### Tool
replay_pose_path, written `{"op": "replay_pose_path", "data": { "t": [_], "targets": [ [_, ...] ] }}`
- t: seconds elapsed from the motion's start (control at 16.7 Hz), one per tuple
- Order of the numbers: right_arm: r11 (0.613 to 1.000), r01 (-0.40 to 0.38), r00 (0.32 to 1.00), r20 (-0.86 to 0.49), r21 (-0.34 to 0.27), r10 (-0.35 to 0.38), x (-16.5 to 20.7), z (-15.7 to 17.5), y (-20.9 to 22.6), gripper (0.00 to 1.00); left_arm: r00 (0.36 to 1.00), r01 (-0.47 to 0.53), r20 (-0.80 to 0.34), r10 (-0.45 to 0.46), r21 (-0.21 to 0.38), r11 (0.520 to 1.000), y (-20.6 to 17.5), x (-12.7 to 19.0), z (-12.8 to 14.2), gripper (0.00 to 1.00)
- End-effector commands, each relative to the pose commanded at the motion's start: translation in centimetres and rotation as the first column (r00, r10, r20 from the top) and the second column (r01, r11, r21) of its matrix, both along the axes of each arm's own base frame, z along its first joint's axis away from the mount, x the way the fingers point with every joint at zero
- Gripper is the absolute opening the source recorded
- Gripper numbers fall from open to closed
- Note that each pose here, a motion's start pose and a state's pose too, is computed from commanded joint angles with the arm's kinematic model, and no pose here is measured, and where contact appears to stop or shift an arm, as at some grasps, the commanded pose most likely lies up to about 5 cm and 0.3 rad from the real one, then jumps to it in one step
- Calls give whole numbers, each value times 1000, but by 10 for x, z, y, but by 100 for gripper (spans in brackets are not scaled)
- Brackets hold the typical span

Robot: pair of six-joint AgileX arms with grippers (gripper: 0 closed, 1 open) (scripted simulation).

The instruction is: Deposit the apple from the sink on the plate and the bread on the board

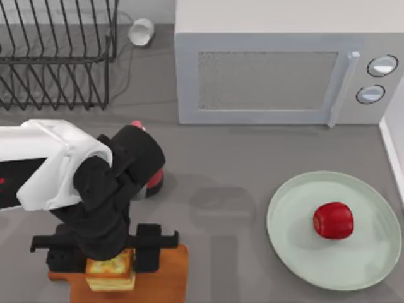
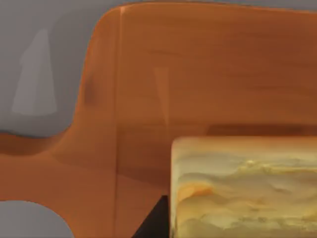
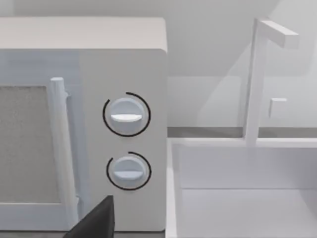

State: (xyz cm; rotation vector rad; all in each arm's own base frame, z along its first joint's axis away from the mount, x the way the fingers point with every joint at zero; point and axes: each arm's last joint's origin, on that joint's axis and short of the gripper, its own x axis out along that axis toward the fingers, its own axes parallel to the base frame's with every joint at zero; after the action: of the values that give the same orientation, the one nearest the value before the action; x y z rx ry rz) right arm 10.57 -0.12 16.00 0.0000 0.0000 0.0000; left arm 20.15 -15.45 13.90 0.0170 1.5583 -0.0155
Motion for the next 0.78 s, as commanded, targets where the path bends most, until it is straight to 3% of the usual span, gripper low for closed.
{"op": "replay_pose_path", "data": {
  "t": [0.18, 0.78],
  "targets": [
    [1000, 0, 1000, 0, 0, 0, 0, 0, 0, 100, 1000, 0, 0, 0, 0, 1000, 0, 0, 0, 0],
    [1000, 0, 1000, 0, 0, 0, 0, 0, 0, 100, 1000, 0, 0, 0, 0, 1000, 0, 0, 0, 75]
  ]
}}
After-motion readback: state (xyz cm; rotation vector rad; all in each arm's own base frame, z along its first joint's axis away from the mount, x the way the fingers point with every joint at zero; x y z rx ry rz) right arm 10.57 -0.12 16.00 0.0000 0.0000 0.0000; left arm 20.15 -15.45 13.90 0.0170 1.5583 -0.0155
